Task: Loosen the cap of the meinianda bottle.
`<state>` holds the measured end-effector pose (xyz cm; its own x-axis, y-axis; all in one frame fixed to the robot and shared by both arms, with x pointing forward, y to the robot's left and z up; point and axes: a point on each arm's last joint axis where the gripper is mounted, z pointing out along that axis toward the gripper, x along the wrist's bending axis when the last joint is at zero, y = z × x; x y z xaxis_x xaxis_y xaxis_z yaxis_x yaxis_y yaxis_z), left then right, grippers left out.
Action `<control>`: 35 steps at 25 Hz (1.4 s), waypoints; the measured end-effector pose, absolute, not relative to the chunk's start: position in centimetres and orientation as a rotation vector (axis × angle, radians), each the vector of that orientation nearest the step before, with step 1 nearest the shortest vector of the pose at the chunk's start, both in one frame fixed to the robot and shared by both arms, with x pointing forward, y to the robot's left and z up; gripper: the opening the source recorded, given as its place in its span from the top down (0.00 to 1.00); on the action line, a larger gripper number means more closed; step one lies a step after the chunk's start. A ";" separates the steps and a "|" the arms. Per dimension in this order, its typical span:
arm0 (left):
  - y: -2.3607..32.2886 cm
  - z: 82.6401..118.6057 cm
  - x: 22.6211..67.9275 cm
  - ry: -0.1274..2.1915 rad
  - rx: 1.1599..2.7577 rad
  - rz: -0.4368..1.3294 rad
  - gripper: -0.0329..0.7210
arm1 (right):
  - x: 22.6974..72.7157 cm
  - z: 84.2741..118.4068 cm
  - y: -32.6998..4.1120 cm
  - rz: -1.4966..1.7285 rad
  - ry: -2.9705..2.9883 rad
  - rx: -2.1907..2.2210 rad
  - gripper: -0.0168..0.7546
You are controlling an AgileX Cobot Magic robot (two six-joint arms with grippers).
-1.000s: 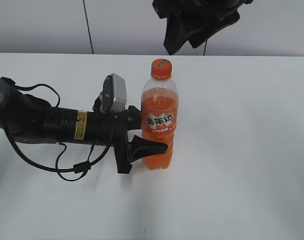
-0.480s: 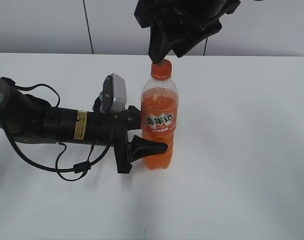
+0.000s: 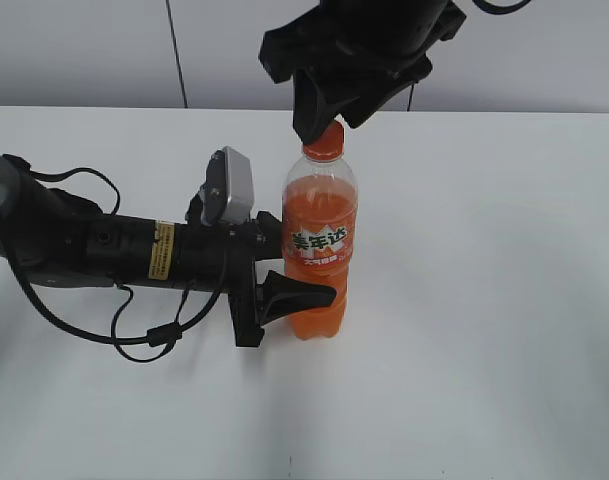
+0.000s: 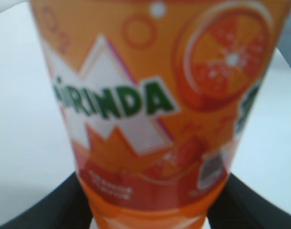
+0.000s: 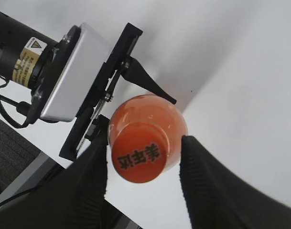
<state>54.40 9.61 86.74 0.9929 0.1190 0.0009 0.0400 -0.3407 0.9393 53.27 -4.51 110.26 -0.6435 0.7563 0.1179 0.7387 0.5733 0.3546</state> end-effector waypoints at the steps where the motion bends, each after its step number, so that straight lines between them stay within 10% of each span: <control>1: 9.6 86.7 54.4 0.114 1.918 0.081 0.41 | 53.3 110.3 -4.5 0.585 2.745 1.305 0.50; 27: 9.6 86.8 54.4 0.116 1.918 0.082 0.41 | 53.5 109.6 -4.2 0.562 2.760 1.296 0.62; 35: 9.6 86.7 54.4 0.115 1.919 0.082 0.41 | 53.5 109.6 -4.2 0.532 2.906 0.680 0.62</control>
